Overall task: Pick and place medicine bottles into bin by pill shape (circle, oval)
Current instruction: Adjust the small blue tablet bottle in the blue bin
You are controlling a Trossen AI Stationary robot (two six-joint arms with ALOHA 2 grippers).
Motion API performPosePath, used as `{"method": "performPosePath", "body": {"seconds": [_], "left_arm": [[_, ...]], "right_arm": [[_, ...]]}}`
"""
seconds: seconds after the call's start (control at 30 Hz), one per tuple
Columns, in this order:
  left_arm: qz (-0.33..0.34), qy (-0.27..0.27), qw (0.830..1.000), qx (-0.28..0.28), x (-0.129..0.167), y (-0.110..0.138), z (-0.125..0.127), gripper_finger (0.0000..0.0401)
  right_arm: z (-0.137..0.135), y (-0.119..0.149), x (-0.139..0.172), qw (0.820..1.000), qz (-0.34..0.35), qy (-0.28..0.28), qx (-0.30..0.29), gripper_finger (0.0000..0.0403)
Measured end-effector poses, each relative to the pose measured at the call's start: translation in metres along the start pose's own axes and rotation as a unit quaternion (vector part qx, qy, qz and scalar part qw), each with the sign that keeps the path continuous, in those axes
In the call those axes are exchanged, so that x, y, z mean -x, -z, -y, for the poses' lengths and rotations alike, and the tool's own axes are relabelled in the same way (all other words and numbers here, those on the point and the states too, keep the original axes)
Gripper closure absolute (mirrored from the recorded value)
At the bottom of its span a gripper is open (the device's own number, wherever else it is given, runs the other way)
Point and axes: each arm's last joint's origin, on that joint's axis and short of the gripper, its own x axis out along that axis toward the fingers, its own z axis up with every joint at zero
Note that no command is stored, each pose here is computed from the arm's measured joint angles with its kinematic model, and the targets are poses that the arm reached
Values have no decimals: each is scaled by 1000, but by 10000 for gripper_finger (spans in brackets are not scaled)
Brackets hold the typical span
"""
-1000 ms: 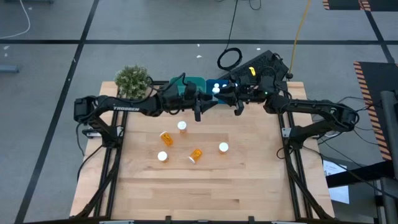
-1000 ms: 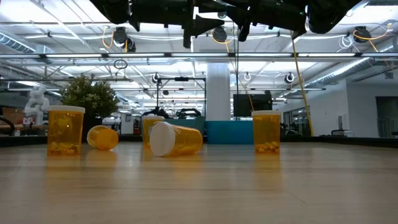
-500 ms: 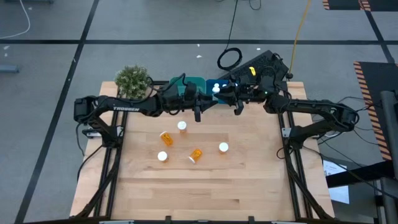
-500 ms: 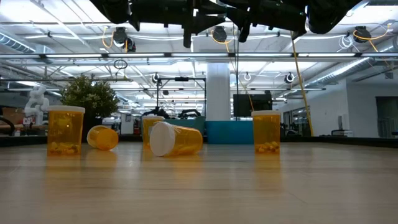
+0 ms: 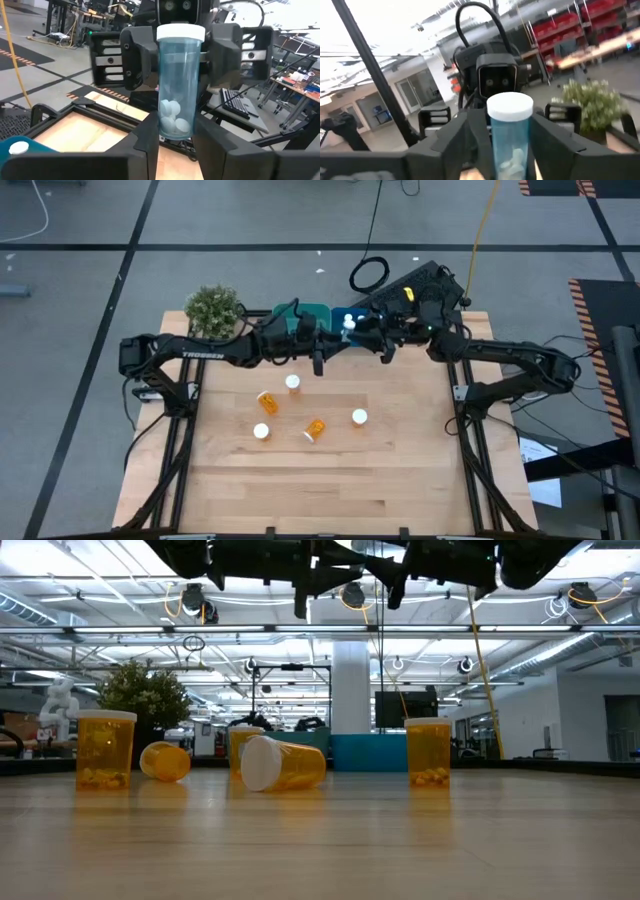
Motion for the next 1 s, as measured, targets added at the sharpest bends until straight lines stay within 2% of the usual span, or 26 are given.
{"method": "performPosePath", "body": {"seconds": [0.23,0.33,0.43,0.57,0.77,0.87,1.0], "left_arm": [[5,-12,1000,-28,0,-1,-2,286],[2,-10,999,-44,0,0,-1,285],[0,-7,998,-65,0,0,-2,285],[-10,-5,995,-99,0,2,-2,284],[-12,-3,993,-118,0,2,-2,284],[-12,-3,992,-125,0,2,-2,284],[-12,-4,991,-133,0,2,-2,284]], "right_arm": [[-13,-8,25,995,-76,45,-36,145],[-21,-18,34,991,-102,72,-41,135],[-27,-36,36,988,-99,109,-54,134],[-39,-71,28,985,-100,125,-56,133],[-48,-101,4,972,-174,160,-2,133],[-48,-108,-7,970,-193,144,22,133],[-38,-99,-19,966,-220,130,24,134]]}}
